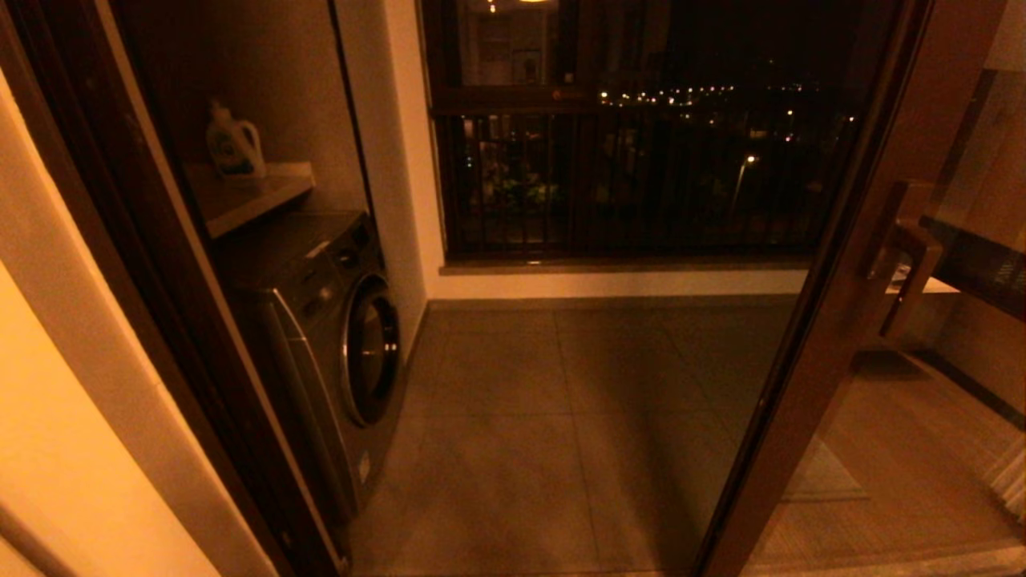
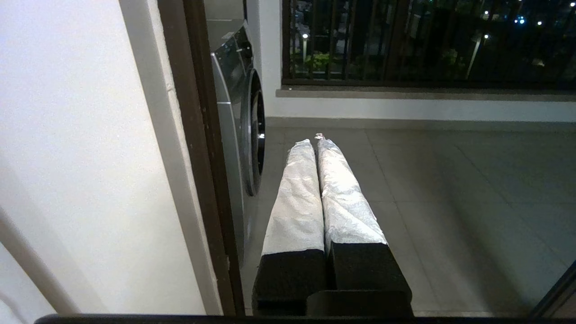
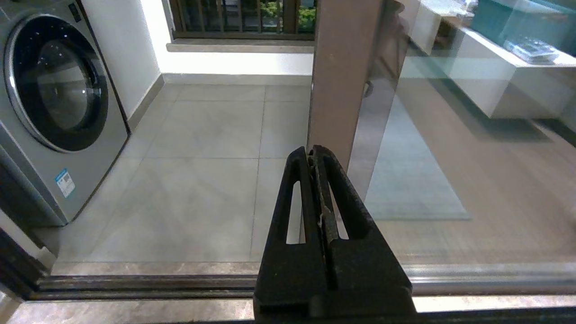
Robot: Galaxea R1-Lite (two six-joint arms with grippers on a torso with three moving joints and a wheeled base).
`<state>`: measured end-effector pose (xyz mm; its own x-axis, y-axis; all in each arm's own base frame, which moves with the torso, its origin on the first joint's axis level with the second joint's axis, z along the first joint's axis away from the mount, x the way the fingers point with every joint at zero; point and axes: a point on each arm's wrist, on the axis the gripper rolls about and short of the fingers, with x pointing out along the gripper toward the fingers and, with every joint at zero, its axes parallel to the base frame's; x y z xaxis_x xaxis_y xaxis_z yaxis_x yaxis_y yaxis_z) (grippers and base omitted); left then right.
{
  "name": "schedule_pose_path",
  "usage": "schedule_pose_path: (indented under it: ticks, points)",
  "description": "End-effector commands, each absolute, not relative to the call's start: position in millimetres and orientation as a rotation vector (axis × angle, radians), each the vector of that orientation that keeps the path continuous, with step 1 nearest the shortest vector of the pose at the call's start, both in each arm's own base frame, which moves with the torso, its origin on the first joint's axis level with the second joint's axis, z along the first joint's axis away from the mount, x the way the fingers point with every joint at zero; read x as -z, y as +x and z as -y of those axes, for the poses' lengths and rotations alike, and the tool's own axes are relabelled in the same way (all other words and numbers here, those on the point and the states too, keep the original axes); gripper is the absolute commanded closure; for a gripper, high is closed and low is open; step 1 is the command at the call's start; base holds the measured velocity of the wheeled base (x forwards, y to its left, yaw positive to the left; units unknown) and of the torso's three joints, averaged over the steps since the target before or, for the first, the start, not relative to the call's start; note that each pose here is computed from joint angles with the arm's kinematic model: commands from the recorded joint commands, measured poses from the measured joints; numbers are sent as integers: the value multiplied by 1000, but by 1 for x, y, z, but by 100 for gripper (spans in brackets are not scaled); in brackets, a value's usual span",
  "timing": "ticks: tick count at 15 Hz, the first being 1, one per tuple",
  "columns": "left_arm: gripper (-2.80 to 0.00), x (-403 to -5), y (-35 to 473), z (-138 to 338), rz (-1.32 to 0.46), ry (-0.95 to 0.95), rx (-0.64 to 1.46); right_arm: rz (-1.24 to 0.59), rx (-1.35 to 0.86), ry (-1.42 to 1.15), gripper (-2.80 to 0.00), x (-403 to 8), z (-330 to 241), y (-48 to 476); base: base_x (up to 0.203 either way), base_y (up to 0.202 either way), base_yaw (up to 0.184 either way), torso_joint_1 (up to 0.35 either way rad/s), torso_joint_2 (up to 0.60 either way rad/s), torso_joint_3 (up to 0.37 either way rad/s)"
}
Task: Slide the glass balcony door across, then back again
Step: Close the slid door
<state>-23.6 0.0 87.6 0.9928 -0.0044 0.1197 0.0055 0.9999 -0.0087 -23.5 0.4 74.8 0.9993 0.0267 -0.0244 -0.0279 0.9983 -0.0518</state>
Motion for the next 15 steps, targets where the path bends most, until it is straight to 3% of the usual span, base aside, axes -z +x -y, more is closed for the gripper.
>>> schedule_pose_path:
  ticks: [1, 5, 10, 15]
  points:
    - [0, -77, -20, 0, 80, -9, 5, -33, -3, -66, 0, -75, 0, -24, 0, 0, 0, 0, 0, 0]
    - [0, -77, -20, 0, 80, -9, 5, 5, -23, -121, 0, -100, 0, -31, 0, 0, 0, 0, 0, 0]
    - [0, -77, -20, 0, 80, -9, 5, -45, -70, -79, 0, -198, -1, -25, 0, 0, 0, 0, 0, 0]
    - [0, -77, -20, 0, 80, -9, 5, -176, 93, -50, 0, -292, 5, 38, 0, 0, 0, 0, 0, 0]
